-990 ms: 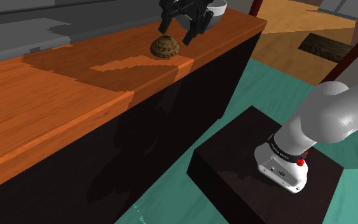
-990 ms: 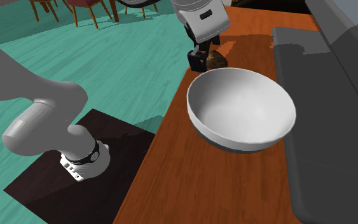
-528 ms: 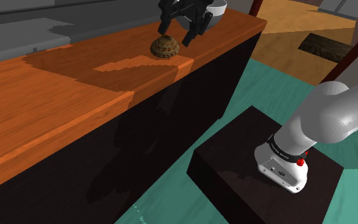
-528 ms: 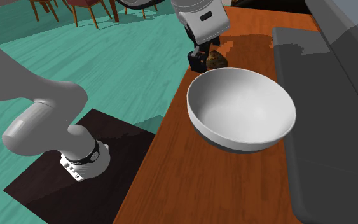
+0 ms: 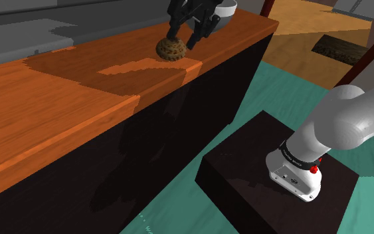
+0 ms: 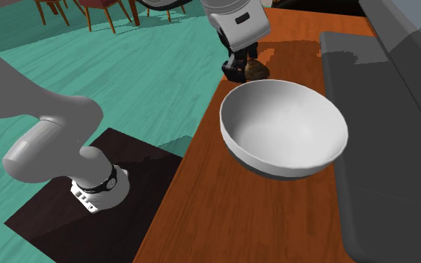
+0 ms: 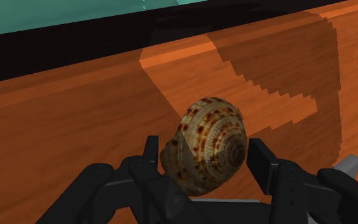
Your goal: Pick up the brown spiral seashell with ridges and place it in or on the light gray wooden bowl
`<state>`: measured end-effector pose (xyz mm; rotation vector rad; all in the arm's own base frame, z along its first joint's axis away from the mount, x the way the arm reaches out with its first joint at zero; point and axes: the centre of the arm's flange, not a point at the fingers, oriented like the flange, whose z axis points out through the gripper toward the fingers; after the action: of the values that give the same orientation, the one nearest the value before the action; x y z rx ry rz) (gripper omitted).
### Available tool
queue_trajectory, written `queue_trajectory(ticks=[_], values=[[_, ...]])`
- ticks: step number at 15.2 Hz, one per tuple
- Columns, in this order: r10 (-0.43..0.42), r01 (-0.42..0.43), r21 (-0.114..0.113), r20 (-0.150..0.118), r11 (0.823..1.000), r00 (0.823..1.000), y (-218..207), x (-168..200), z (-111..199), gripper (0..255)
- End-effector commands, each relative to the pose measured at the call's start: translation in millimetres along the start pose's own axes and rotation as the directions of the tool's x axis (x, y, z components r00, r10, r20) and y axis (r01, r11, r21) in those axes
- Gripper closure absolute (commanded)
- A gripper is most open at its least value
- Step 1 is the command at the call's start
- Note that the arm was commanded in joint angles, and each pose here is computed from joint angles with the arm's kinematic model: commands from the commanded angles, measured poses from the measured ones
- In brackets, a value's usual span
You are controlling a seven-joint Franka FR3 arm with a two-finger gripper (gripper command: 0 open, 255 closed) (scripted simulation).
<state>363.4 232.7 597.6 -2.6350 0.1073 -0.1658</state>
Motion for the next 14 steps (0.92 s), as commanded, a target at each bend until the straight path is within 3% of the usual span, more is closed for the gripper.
queue_trajectory(ticks=[1, 14], values=[[0.0, 0.0, -0.001, 0.001, 1.0, 1.0, 0, 0, 0, 255], [0.0, 0.0, -0.001, 0.001, 1.0, 1.0, -30, 6, -54, 255]])
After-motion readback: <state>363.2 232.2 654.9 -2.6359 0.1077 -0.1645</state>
